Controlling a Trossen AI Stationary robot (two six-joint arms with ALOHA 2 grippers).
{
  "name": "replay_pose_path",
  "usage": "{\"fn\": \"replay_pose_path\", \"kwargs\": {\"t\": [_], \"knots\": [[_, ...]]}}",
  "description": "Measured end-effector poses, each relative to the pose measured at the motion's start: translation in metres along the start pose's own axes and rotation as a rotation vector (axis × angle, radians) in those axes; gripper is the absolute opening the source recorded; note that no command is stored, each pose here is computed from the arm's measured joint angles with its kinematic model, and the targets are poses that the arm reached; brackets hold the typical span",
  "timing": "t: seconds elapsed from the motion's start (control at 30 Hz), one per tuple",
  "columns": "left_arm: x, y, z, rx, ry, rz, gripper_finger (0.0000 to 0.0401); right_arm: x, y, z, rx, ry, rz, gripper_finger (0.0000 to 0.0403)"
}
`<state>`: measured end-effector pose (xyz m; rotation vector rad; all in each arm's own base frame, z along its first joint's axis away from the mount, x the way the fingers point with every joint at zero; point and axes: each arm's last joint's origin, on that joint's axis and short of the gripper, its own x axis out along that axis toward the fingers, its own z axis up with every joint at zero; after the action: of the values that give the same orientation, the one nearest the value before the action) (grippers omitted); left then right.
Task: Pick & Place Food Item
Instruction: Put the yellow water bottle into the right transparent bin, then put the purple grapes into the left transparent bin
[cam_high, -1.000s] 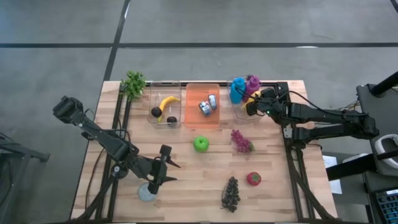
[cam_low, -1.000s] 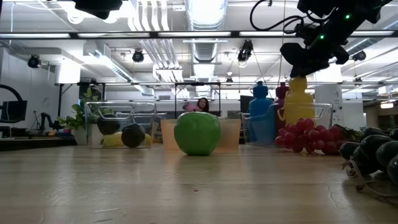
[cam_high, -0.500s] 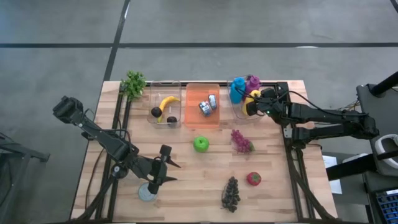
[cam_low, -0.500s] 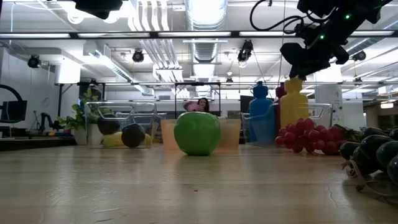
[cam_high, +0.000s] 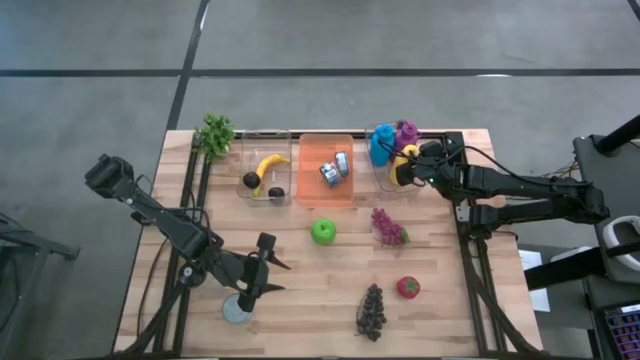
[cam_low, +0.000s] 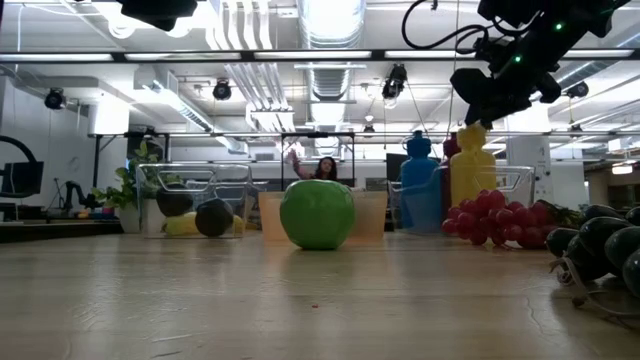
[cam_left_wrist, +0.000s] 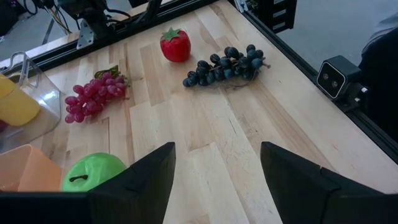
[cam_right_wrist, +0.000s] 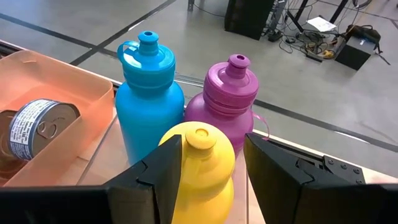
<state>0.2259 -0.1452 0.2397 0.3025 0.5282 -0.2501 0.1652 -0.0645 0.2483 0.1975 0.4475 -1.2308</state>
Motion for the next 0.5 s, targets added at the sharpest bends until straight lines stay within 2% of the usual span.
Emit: {"fn": "replay_pose_path", "kwargs": {"t": [0.27,0.5], "knots": [[0.0,0.0,0.0,0.0,0.0,0.0,0.0236,0.0,0.0,0.0,0.0,-0.002,-0.002,0.0155],[0.0,0.0,0.0,0.0,0.0,0.0,0.0237,-0.008,0.002,0.02,0.042,-0.021,0.048,0.015]]}}
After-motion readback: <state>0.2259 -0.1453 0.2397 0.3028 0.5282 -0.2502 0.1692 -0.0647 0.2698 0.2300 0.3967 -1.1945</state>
